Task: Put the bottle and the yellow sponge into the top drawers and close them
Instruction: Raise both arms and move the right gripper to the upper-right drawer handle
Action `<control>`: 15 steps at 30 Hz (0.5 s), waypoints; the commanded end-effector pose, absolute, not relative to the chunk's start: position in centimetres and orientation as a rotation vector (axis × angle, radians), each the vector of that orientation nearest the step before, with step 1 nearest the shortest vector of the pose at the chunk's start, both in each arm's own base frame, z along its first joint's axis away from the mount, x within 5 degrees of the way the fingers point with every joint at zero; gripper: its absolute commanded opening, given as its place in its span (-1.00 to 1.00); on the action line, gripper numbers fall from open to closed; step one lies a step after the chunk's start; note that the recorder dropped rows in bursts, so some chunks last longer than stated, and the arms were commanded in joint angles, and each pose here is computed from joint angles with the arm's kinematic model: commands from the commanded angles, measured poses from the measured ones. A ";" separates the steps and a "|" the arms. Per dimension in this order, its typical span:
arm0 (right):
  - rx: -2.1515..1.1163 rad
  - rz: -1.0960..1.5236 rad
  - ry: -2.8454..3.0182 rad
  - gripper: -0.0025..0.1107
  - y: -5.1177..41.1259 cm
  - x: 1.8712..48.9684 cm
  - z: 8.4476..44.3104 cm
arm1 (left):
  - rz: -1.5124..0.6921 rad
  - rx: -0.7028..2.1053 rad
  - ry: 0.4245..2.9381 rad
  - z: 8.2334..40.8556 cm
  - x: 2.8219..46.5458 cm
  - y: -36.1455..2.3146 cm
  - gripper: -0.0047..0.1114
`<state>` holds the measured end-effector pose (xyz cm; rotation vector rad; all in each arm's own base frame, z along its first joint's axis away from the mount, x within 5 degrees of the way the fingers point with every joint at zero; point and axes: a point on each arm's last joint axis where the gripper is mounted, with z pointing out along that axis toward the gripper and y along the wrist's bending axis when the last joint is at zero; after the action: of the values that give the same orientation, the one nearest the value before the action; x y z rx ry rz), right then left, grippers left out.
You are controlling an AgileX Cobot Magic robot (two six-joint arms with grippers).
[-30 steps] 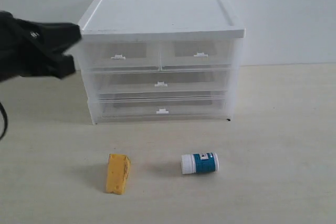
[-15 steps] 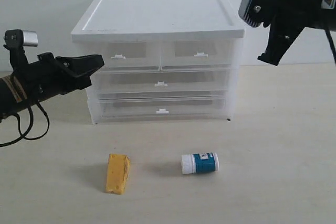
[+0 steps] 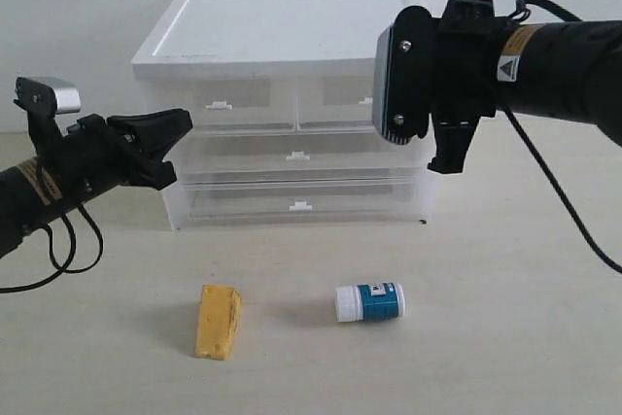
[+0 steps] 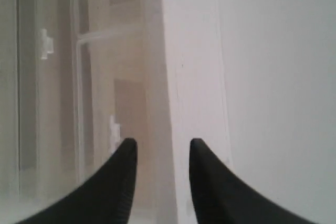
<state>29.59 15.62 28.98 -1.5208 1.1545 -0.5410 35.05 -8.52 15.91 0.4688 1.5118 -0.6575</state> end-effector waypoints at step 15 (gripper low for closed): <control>-1.611 -0.551 1.049 -0.29 17.9 32.0 24.1 | -0.613 0.467 1.511 14.8 38.7 -8.7 -0.85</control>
<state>31.67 17.73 23.98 -1.6301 1.0798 -0.5326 38.19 -8.67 14.57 0.4914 1.5312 -0.6060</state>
